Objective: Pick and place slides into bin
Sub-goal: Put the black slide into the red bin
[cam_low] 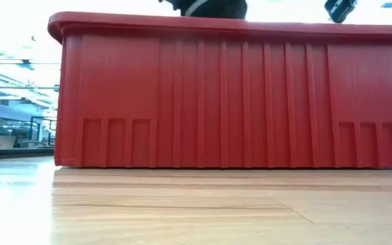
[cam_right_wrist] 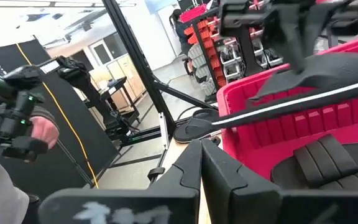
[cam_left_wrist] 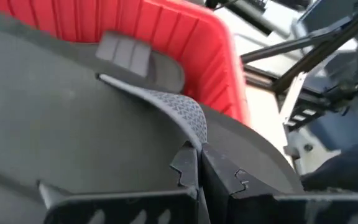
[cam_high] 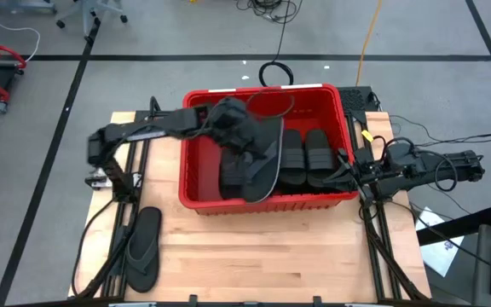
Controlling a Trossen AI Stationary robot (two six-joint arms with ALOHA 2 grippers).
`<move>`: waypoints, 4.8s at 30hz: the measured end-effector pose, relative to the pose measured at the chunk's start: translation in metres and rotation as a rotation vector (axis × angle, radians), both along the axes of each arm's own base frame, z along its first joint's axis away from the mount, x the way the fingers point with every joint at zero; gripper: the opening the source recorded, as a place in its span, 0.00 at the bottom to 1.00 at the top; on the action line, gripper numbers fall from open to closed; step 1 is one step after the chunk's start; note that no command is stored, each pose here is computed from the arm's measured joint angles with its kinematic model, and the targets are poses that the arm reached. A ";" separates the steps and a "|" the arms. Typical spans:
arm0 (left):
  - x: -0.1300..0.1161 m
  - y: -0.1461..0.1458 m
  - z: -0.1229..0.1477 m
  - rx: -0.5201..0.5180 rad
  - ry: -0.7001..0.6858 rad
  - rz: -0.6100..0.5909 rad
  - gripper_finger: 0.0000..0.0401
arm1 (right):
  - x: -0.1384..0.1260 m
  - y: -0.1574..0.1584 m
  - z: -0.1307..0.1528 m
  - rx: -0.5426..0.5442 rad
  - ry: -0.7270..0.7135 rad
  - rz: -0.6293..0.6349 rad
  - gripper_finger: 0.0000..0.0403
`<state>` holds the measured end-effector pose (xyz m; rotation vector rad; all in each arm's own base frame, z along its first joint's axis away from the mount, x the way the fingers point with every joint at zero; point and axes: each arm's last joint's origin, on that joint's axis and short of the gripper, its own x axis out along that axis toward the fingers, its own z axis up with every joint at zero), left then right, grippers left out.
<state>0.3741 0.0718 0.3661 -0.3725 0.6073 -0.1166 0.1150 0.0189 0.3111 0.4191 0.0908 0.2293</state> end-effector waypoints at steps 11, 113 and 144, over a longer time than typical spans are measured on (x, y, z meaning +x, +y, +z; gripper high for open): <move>0.025 0.064 -0.017 -0.029 0.218 0.211 0.00 | 0.000 0.000 -0.005 -0.006 0.049 0.004 0.00; 0.041 0.049 -0.069 -0.486 0.246 0.438 0.57 | -0.002 0.004 -0.011 -0.049 0.102 0.141 0.00; 0.018 0.018 -0.058 -0.154 0.377 0.307 0.57 | -0.002 0.004 -0.012 -0.045 0.110 0.141 0.00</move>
